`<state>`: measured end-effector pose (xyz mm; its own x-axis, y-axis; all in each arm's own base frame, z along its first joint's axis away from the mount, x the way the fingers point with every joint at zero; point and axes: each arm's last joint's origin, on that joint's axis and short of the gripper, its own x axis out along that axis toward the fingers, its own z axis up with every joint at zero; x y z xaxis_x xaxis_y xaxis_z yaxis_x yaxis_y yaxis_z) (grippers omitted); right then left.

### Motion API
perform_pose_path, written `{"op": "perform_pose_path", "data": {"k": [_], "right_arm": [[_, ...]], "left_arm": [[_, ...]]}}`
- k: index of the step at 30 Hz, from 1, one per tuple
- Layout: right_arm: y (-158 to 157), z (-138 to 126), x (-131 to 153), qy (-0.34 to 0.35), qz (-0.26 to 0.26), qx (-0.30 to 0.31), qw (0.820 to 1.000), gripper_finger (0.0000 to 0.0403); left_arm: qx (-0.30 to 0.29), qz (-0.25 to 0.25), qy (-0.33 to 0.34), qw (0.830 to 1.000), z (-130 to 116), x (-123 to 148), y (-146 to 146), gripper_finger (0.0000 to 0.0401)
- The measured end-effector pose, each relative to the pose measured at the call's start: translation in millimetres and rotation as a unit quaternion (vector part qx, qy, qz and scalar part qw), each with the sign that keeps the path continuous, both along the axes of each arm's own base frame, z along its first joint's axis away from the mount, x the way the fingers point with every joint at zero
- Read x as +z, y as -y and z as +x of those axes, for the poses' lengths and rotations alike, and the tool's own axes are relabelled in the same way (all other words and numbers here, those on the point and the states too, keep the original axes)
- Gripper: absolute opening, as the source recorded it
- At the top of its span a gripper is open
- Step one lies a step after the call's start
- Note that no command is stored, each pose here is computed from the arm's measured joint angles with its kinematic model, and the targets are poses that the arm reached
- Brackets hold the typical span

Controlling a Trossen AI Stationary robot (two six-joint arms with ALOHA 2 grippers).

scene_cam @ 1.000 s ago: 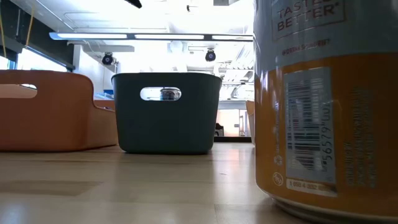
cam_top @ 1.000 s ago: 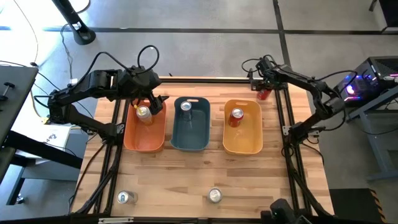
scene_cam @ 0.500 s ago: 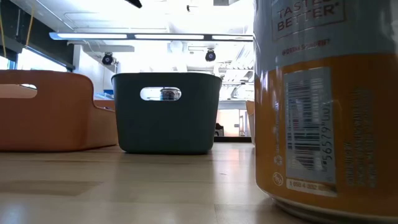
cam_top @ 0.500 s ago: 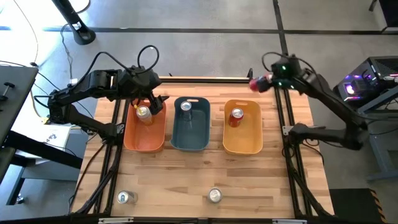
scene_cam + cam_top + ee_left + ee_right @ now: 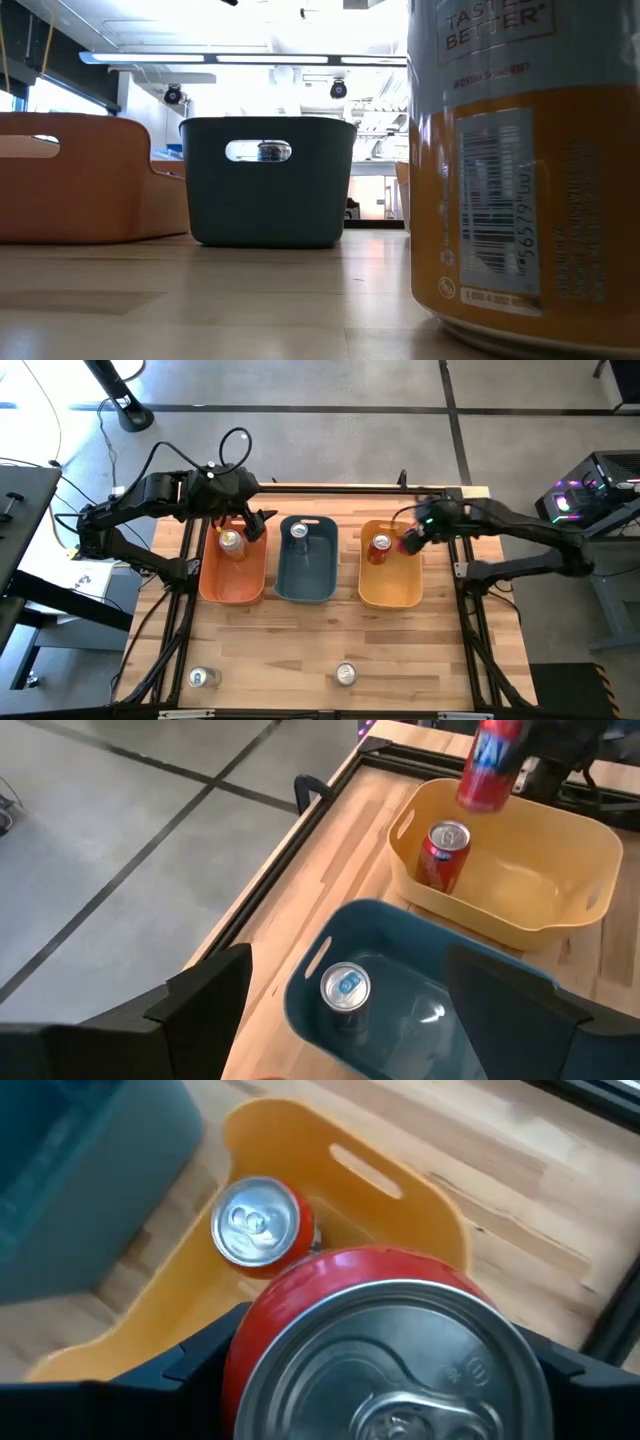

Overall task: Sort soda cans
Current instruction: Put the red soda can into the yellow bin

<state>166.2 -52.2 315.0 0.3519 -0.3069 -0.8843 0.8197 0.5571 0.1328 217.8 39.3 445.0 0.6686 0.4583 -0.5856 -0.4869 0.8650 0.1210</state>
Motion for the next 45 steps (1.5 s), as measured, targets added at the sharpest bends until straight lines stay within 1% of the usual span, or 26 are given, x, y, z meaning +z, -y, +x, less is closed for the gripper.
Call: {"op": "perform_pose_path", "data": {"k": [4, 6, 7, 10, 13, 19, 22, 26, 27, 30, 32, 36, 40, 42, 45], "right_arm": [[-1, 27, -33, -0.072, 0.002, 0.047, 0.996, 0.0286], [-2, 31, -54, -0.119, 0.013, 0.055, 0.991, 0.0286], [-1, 33, -63, -0.129, 0.011, 0.055, 0.99, 0.0286], [1, 38, -84, -0.124, -0.004, 0.053, 0.991, 0.0286], [2, 38, -100, -0.115, -0.016, 0.039, 0.992, 0.0286], [1, 32, -117, -0.115, -0.009, 0.006, 0.993, 0.0286], [1, 32, -119, -0.111, -0.009, 0.001, 0.994, 0.0286], [1, 33, -115, -0.116, -0.009, 0.012, 0.993, 0.0288], [1, 33, -113, -0.119, -0.009, 0.018, 0.993, 0.0302], [2, 35, -105, -0.118, -0.015, 0.027, 0.993, 0.0367], [2, 36, -102, -0.117, -0.014, 0.029, 0.993, 0.0384], [2, 37, -96, -0.12, -0.014, 0.036, 0.992, 0.0366], [2, 39, -83, -0.125, -0.017, 0.055, 0.99, 0.0363], [2, 39, -72, -0.13, -0.03, 0.075, 0.988, 0.0363], [2, 41, -52, -0.133, -0.062, 0.098, 0.984, 0.0363]], "left_arm": [[0.002, -0.003, 0.001, 1.0, 0, 0, 0, 0.0321], [0.004, -0.005, 0.002, 1.0, 0, 0, 0, 0.0321], [0.004, -0.006, 0.0, 1.0, 0, -1, 0, 0.0321], [0.004, -0.006, -0.002, 1.0, -1, -1, 0, 0.0321], [0.004, -0.006, -0.002, 1.0, -1, -1, 0, 0.0321], [0.003, -0.005, -0.002, 1.0, -1, -1, 0, 0.0321], [0.001, -0.003, -0.004, 1.0, -1, -1, 0, 0.0321], [0.001, -0.003, -0.004, 1.0, -1, -1, 0, 0.0321], [0.001, -0.003, -0.004, 1.0, -1, -1, 0, 0.0321], [-0.005, -0.003, -0.005, 1.0, -1, -1, 0, 0.0321], [-0.009, -0.002, -0.007, 1.0, 0, -1, 0, 0.0321], [-0.013, -0.005, -0.013, 1.0, -1, -2, 1, 0.0321], [-0.014, -0.01, -0.033, 0.999, -4, -5, 1, 0.0321], [-0.015, -0.02, -0.045, 0.999, -8, -6, 2, 0.0321], [-0.02, -0.05, -0.042, 0.998, -15, -5, 4, 0.0321]]}}
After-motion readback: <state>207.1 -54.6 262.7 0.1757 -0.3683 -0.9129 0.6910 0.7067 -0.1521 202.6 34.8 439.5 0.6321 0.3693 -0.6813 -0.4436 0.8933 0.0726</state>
